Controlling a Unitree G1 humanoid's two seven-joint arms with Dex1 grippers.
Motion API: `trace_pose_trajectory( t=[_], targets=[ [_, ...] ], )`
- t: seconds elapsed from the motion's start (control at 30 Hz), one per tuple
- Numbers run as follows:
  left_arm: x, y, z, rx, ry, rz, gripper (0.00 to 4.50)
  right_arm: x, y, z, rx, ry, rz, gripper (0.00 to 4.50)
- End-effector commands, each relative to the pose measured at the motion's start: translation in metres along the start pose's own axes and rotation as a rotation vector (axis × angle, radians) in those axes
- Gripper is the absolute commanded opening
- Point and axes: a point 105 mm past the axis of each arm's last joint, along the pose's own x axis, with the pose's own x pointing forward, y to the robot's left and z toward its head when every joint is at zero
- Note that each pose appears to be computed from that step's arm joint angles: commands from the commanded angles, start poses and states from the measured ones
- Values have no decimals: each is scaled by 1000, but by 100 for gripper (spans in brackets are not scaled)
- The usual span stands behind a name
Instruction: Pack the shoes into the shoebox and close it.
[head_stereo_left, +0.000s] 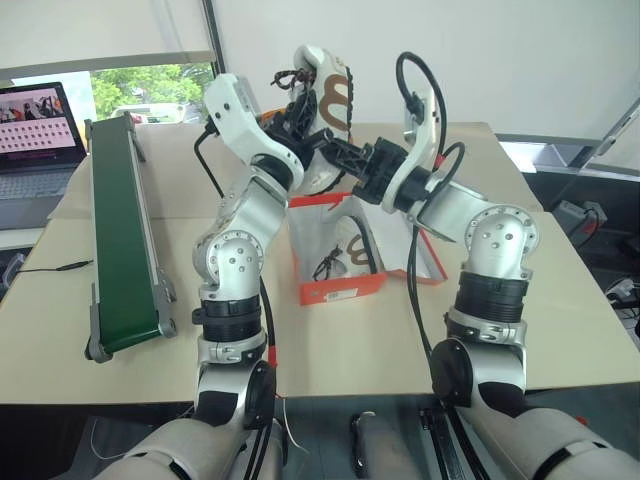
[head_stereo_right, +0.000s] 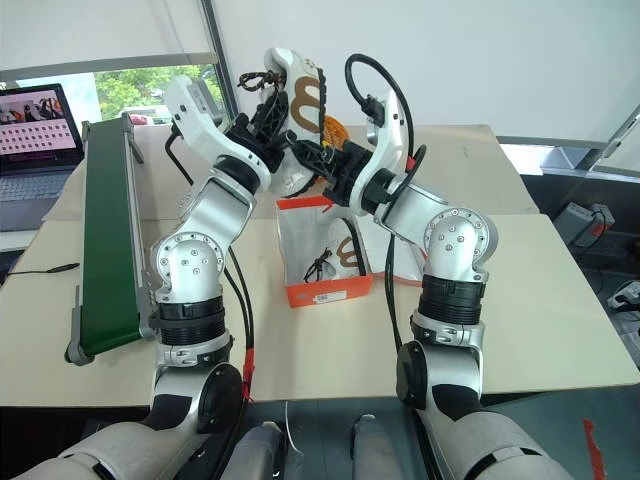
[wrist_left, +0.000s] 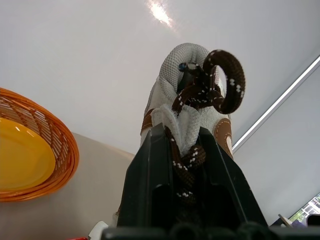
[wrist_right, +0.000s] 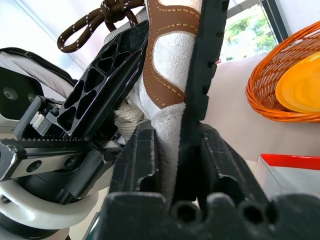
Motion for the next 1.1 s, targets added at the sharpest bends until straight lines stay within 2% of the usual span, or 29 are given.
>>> trace_pose_trajectory(
  t=[0.03, 0.13, 0.17, 0.23, 0.37, 0.47, 0.67, 0.87, 1.1],
  targets=[
    [-9, -15, 16, -37, -46, -75, 175, -1, 13, 11, -44, -44, 70, 46],
    [-16, -7, 18, -6, -26, -32, 276, 0, 10, 6, -74, -16, 68, 46],
    [-23, 2, 23, 4, -22, -1, 325, 0, 7, 3, -90, -4, 56, 46],
    [-39, 19, 32, 49, -9, 40, 356, 1, -4, -2, -163, 31, 8, 45],
    [-69, 54, 45, 167, 29, 153, 356, 1, -36, -6, -371, 110, -161, 45],
    [-82, 71, 51, 207, 33, 224, 356, 2, -48, -10, -406, 158, -205, 45],
    [-82, 68, 52, 224, 24, 231, 356, 2, -71, -38, -389, 249, -258, 45],
    [-81, 65, 47, 224, 25, 237, 356, 1, -81, -61, -324, 303, -274, 45],
    [-89, 70, 56, 286, 15, 274, 356, -1, -96, -89, -253, 356, -337, 45]
  ],
)
